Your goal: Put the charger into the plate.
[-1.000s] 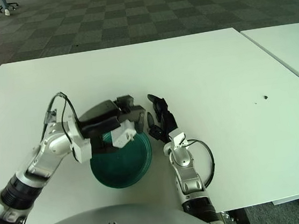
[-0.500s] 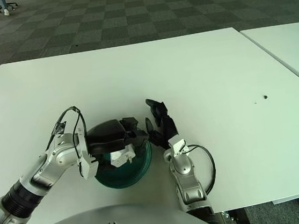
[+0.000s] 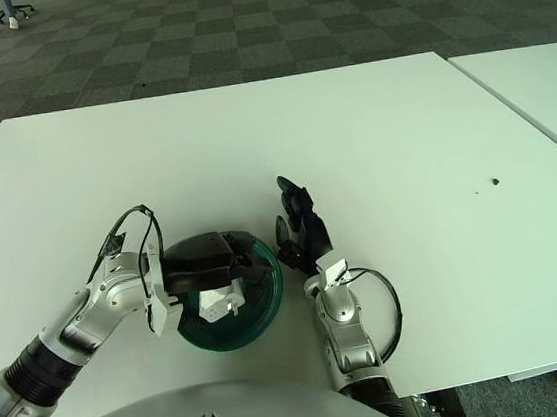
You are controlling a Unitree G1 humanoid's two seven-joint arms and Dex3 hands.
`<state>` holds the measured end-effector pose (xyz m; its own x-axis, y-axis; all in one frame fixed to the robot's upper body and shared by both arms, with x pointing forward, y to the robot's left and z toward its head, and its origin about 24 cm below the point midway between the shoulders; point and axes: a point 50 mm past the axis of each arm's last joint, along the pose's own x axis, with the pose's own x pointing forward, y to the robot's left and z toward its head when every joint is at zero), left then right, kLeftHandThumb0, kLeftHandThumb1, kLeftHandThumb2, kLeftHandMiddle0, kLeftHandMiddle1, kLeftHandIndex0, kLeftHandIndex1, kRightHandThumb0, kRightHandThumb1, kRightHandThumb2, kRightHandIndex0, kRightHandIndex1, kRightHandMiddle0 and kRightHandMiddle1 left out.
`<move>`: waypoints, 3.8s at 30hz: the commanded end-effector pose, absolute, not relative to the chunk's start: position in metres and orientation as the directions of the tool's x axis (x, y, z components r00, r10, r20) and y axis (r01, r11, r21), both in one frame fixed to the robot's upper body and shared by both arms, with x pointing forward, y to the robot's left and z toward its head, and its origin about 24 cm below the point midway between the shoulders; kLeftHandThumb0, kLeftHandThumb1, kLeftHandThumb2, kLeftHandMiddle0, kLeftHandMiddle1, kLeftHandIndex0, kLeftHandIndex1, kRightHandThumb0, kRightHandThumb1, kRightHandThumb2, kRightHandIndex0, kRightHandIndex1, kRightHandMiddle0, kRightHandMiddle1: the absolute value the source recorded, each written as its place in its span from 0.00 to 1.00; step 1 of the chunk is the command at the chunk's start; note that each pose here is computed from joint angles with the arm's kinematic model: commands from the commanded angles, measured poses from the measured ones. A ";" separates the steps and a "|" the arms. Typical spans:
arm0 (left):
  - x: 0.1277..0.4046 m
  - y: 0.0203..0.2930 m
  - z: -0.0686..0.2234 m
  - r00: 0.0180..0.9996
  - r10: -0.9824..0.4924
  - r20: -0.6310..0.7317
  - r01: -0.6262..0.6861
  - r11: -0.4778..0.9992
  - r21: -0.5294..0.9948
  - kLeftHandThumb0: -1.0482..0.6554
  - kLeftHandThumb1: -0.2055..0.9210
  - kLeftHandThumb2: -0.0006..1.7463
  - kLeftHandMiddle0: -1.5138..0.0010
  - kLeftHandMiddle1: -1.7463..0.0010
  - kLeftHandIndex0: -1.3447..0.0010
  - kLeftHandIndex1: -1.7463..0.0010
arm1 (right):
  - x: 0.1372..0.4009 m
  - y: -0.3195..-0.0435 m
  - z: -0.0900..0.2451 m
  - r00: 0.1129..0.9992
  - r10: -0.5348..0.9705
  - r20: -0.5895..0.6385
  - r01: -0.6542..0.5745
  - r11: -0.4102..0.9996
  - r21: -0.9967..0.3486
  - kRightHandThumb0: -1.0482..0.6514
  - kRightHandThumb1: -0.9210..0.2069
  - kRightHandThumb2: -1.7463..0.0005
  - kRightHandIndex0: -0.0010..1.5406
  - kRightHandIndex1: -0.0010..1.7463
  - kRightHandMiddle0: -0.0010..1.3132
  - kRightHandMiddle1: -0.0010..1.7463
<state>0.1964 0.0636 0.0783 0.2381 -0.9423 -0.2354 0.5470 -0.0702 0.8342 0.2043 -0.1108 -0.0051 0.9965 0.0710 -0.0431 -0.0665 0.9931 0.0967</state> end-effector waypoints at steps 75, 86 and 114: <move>0.227 0.134 0.074 0.975 -0.206 0.079 0.210 0.976 -0.058 0.00 1.00 0.52 1.00 1.00 1.00 1.00 | 0.186 -0.116 -0.050 0.929 0.013 -0.370 0.010 0.998 0.059 0.17 0.00 0.49 0.03 0.00 0.00 0.16; 0.223 0.145 0.068 1.000 -0.016 -0.019 0.012 0.987 -0.162 0.04 1.00 0.56 1.00 1.00 1.00 1.00 | 0.184 -0.118 -0.052 0.926 0.019 -0.378 0.007 0.998 0.066 0.15 0.00 0.49 0.00 0.00 0.00 0.12; 0.182 0.183 -0.017 0.975 0.044 -0.218 -0.056 0.997 -0.049 0.04 1.00 0.61 0.90 0.99 1.00 0.72 | 0.179 -0.134 -0.056 0.920 -0.030 -0.390 0.063 0.995 0.072 0.18 0.00 0.51 0.05 0.01 0.00 0.24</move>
